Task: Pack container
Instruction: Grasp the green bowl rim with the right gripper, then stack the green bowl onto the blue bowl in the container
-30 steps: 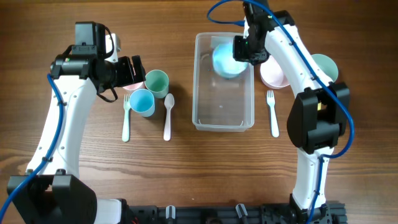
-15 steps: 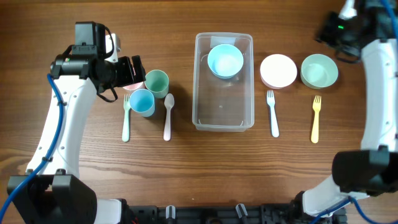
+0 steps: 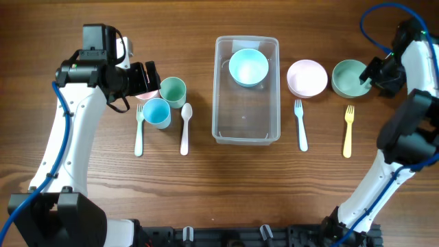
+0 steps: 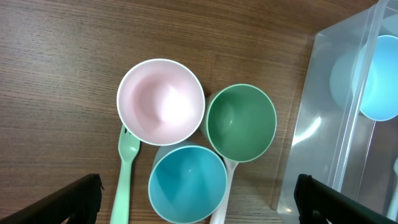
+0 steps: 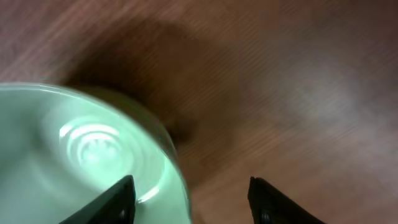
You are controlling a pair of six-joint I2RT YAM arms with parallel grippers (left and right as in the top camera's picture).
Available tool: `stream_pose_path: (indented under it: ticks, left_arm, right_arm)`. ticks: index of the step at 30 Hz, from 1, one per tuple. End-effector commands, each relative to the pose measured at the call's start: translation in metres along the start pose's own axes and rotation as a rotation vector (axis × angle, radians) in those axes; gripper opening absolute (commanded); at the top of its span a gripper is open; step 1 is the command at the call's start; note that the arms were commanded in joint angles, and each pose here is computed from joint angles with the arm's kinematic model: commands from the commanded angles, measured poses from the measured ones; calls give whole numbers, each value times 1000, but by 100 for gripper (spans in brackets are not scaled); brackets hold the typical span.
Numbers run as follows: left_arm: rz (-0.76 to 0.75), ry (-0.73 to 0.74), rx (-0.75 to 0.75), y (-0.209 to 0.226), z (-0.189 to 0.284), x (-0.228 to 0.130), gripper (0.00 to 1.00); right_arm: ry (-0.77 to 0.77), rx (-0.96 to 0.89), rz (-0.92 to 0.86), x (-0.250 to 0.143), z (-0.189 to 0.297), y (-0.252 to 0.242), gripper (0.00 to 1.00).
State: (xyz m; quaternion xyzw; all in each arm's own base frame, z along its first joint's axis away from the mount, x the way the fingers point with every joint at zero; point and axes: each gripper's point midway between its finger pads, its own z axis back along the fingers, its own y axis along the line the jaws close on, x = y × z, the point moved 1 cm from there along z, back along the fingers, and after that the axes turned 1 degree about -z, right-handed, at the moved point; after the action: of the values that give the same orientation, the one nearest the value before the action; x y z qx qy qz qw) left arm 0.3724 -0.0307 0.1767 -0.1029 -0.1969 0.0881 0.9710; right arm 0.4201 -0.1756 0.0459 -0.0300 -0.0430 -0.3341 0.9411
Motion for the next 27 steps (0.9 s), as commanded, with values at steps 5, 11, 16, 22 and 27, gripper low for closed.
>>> stream_pose_path:
  ticks: [5,11,16,22,27]
  left_arm:
    - [-14,-17,5,1,2,7,100]
    - [-14,-17,5,1,3,6,100]
    - [-14,-17,5,1,2,7,100]
    - [-14,-17,5,1,2,7,100]
    - [-14,-17,5,1,3,6,100]
  right_arm:
    - [56,-8,2,-6,-39,4,38]
    - [-5,14,-1,2,-6,5,4]
    - [-235,187,-30,1,130,21,4]
    - [-370,434,404,-109,249,143,4]
    - [-307,357,631,-167,196,238,4]
